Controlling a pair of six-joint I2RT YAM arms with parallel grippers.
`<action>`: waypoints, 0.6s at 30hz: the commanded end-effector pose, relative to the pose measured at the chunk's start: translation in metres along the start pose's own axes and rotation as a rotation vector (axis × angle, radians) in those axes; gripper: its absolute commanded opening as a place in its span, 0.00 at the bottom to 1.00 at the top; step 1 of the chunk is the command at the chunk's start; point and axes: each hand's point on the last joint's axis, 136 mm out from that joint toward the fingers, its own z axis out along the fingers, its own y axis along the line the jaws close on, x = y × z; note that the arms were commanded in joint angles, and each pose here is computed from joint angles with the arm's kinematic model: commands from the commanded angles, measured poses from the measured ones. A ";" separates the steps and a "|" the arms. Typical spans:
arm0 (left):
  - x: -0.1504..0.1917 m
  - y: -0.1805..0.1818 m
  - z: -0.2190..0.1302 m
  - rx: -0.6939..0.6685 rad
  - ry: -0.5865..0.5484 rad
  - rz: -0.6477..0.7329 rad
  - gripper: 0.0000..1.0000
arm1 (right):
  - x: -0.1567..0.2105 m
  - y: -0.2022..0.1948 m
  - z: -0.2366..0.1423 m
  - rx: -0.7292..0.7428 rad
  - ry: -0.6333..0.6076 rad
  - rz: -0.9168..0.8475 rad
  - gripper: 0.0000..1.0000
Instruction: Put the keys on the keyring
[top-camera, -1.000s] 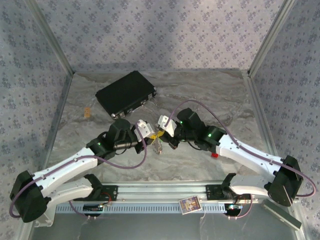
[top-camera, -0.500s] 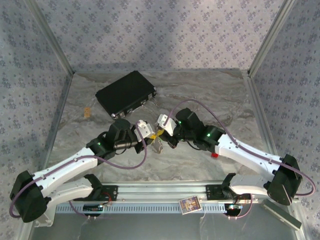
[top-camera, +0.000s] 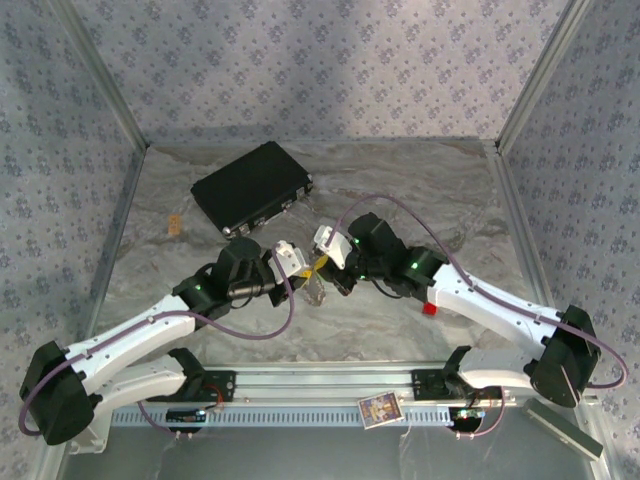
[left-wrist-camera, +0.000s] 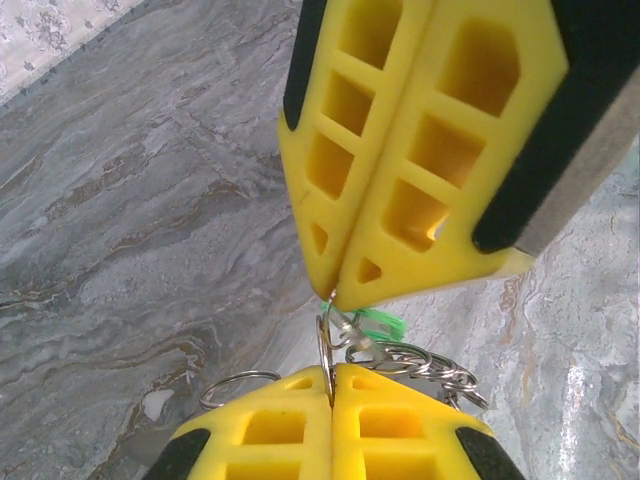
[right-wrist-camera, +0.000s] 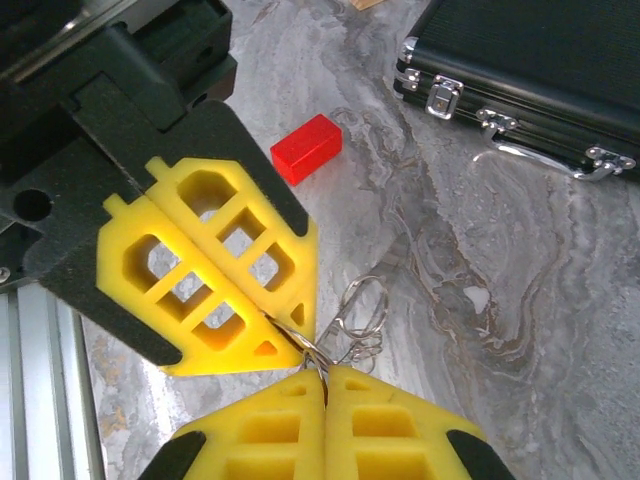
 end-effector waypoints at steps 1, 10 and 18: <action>-0.020 -0.007 -0.004 0.033 -0.064 0.036 0.00 | -0.014 0.002 -0.007 -0.021 -0.044 -0.018 0.00; -0.018 -0.004 -0.003 0.015 -0.052 0.024 0.00 | -0.015 0.004 -0.022 -0.016 -0.082 -0.071 0.00; -0.018 -0.003 -0.004 0.012 -0.058 0.028 0.00 | 0.026 -0.027 -0.043 0.183 0.030 0.117 0.00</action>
